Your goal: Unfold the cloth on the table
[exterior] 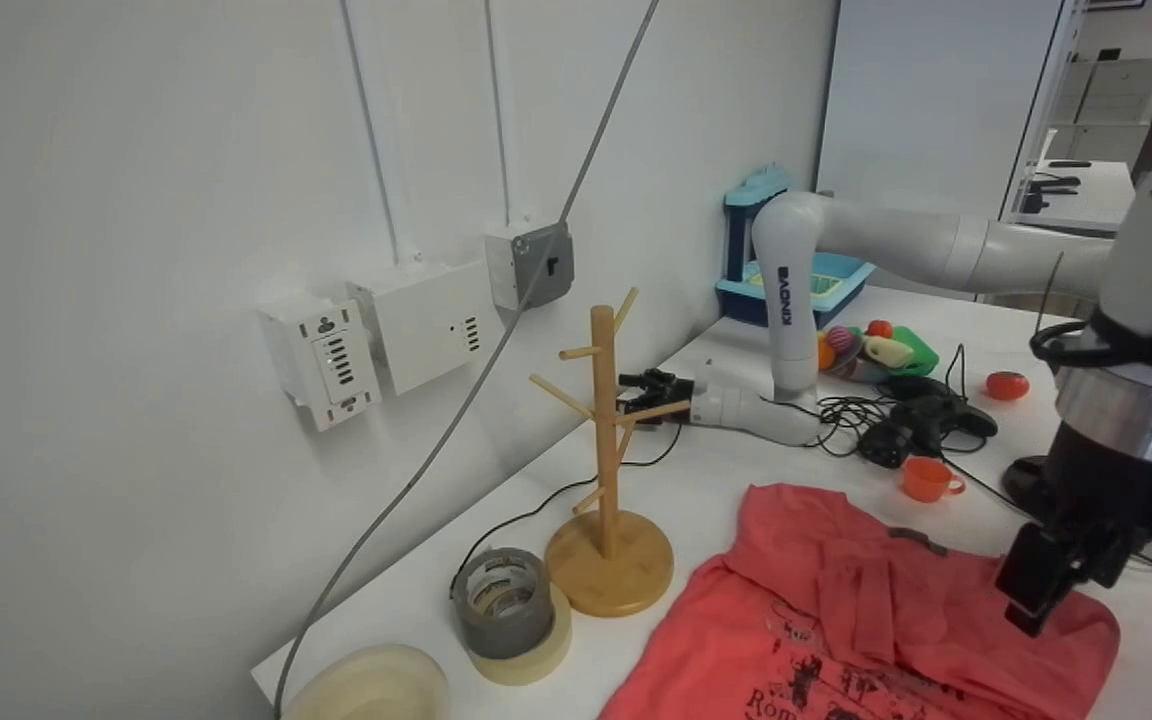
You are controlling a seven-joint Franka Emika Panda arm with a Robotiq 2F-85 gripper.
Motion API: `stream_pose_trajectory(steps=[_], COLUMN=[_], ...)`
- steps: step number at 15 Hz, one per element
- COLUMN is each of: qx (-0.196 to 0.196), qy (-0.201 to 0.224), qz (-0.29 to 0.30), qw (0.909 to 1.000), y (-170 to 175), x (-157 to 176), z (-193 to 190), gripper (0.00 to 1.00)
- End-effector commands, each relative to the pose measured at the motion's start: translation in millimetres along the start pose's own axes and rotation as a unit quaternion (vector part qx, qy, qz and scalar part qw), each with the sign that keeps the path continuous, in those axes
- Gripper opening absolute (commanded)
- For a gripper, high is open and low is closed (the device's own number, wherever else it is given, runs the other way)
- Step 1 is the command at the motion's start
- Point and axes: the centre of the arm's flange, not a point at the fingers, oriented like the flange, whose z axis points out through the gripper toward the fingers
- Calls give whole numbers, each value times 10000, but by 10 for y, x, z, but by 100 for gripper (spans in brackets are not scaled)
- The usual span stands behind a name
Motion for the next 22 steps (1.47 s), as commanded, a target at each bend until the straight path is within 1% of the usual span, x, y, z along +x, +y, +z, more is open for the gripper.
stream_pose_trajectory(steps=[1, 6, 8, 13, 15, 16, 19, 22], qx=[381, 720, 814, 1009, 1042, 912, 947, 950], qy=[341, 674, 835, 1149, 1152, 1120, 1157, 1164], qz=[-337, -738, -853, -896, -861, -819, -814, -814], qw=[9981, 9924, 9895, 9842, 9841, 9861, 9854, 9853], y=[90, -99, -172, -113, -64, -277, -266, -265], x=[-453, -706, -724, -792, -900, -526, -547, -549], z=[-391, -729, -873, -1141, -1238, -1144, -1253, -1264], gripper=[100, 100, 100, 100, 100, 100, 100, 100])
